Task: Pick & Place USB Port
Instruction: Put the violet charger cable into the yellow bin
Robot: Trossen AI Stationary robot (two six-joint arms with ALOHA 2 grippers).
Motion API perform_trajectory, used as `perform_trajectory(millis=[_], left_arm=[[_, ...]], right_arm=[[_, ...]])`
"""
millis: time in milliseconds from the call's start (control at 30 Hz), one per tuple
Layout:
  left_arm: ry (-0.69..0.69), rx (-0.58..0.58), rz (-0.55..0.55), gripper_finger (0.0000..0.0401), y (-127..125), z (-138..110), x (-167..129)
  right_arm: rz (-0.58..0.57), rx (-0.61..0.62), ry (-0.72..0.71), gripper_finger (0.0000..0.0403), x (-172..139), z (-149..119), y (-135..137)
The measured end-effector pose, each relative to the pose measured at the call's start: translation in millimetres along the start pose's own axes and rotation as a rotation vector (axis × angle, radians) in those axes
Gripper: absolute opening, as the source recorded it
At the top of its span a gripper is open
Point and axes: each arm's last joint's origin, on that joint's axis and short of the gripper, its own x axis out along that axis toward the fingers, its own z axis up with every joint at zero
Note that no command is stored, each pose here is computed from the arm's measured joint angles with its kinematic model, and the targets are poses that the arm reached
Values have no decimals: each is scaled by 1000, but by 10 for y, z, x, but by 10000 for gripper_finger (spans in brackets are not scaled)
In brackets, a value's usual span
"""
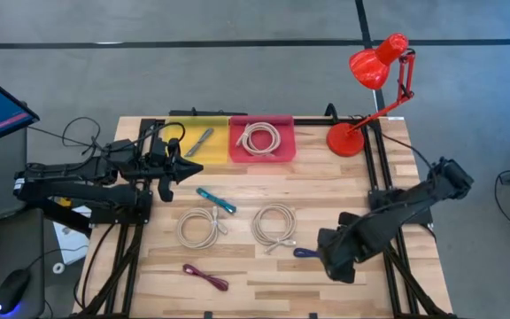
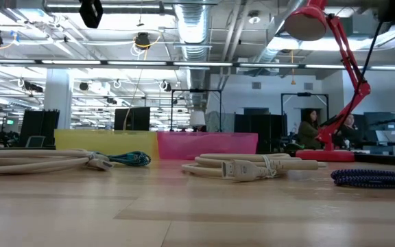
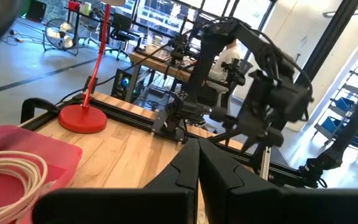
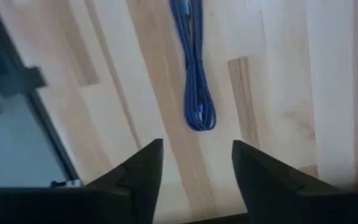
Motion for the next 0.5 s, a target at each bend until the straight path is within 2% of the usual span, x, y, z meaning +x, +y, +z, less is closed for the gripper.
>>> perform_trajectory(millis=[200,500], left_arm=[[0,0,0,8,0,0,0],[0,0,0,8,0,0,0]], right_arm=[[-99,-18,64,206,248,36,104],[-163,-57,118,173,534,135,186]])
